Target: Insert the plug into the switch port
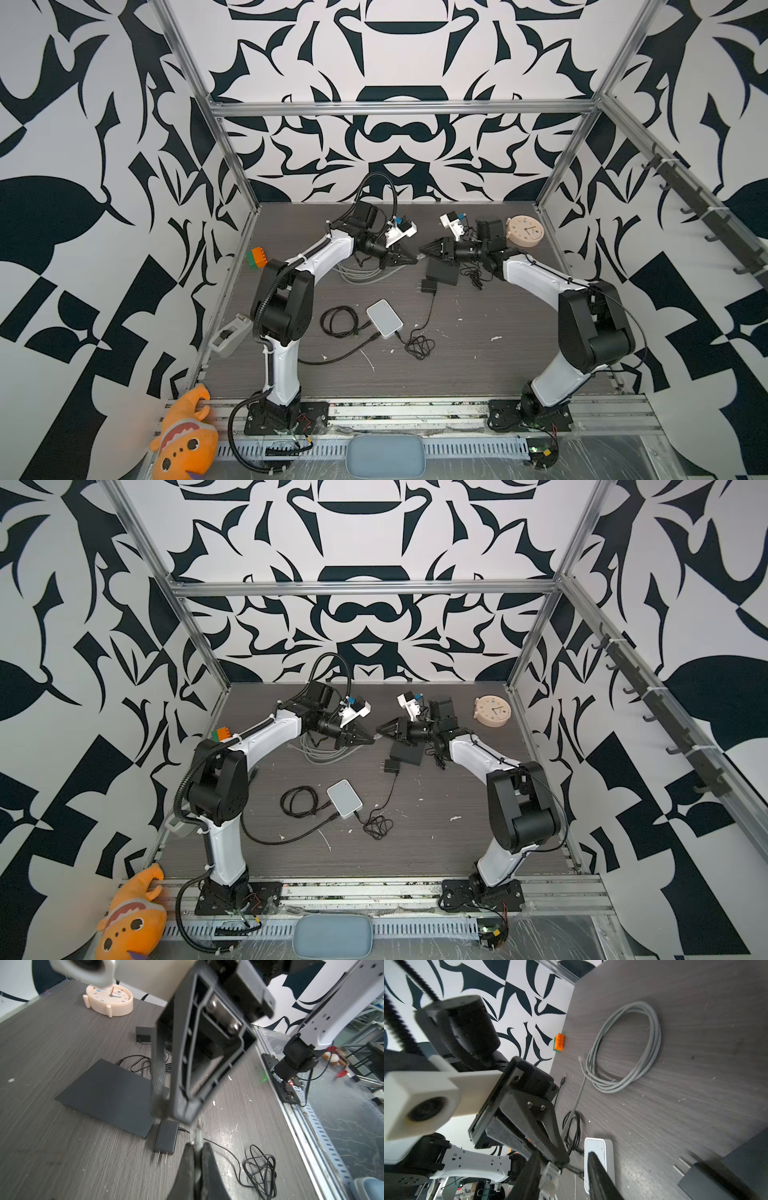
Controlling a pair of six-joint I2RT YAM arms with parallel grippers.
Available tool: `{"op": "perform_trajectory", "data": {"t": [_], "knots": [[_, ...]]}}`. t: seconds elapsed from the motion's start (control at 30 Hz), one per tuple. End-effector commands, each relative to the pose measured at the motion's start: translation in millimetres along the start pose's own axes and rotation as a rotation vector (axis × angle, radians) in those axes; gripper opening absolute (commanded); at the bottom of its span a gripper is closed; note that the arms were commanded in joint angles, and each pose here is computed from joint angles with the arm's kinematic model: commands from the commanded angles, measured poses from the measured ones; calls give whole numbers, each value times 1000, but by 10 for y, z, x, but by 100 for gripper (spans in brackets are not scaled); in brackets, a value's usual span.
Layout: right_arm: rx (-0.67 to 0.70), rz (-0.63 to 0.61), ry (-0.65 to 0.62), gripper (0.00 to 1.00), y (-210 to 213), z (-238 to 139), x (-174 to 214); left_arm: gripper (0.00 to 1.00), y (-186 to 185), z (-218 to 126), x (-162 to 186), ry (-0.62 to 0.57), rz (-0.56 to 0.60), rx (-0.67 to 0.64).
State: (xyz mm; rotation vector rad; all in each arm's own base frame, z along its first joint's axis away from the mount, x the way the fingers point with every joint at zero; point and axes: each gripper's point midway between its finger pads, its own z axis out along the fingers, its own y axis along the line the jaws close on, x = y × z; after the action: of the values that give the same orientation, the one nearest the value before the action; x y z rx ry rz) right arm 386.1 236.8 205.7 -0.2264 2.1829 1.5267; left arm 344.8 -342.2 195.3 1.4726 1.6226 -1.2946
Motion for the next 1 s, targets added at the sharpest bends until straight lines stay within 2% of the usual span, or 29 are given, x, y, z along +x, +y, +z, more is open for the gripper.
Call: {"op": "perform_trajectory", "data": {"t": [0.0, 0.13, 0.27, 0.53, 0.67, 0.97], "knots": [[-58, -197, -57, 37, 170, -167, -248, 0, -105, -23, 14, -24, -71, 101], [-111, -310, -29, 37, 203, -158, -293, 0, -53, -8, 46, -14, -101, 120], [-128, -353, -21, 38, 165, -106, -350, 0, -104, -38, 4, -45, -122, 168], [-243, -450, 54, 38, 324, -163, 6, 0, -182, -125, -92, -97, -159, 231], [-280, -465, 86, 38, 428, -114, 121, 0, -199, -121, -92, -94, -166, 240], [-267, -478, 70, 39, 567, -166, 89, 0, -213, -132, -98, -91, -163, 233]]}}
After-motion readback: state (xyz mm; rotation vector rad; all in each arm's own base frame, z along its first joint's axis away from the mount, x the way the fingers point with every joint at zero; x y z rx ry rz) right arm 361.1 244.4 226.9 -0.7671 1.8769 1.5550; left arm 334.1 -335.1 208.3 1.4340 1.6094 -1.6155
